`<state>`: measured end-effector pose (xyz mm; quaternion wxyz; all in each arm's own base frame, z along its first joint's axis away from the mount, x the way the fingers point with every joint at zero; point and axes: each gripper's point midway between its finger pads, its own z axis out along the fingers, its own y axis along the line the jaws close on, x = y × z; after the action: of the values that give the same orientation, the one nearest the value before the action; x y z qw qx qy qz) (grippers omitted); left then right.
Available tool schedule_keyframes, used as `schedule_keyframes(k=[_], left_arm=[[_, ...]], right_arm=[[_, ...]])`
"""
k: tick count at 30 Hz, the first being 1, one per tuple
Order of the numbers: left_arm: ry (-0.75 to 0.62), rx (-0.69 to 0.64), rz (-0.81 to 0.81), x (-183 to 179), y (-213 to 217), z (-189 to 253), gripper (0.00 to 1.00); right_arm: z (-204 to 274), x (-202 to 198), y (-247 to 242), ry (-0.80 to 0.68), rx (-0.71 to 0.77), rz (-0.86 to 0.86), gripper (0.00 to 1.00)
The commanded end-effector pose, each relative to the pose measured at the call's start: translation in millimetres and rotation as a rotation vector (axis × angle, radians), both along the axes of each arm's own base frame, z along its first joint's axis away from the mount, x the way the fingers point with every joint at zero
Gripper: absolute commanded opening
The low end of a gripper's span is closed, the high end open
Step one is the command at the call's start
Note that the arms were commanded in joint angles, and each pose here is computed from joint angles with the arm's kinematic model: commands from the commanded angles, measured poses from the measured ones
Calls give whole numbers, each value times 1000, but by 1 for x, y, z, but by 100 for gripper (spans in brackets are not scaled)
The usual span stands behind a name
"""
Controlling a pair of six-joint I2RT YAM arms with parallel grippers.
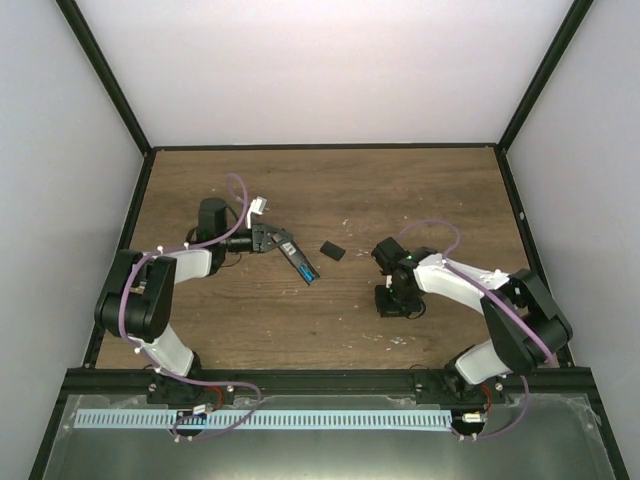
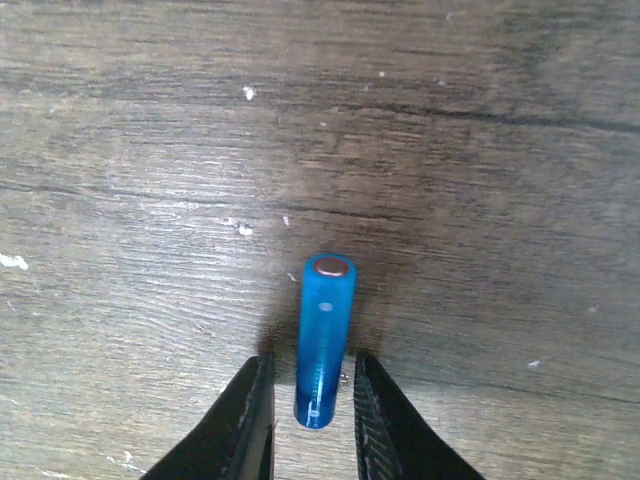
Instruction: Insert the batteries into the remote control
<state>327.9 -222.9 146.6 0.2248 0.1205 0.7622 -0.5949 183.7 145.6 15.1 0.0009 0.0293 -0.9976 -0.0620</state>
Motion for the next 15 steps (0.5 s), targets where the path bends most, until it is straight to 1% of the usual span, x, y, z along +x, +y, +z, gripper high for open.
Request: schedule_keyframes(k=[1,5,8,11,15], left_arm=[[-45,-8,-15,-2,0,10,0],[-44,-10,-17,-2,0,11,0],[-44,-11,-15,-1,0,11,0],[-48,-14,-18,-2,0,12,0],[-56,-30,-25,-4,-1,15,0]], right_arm=[[-9,-2,4,-9,14,18,21],[-13,-5,4,0,26,21,20],[-13,-6,4,1,24,28,15],[-8,-4,6,-10,35,34,7],[5,1,12,-20,48,53,2]])
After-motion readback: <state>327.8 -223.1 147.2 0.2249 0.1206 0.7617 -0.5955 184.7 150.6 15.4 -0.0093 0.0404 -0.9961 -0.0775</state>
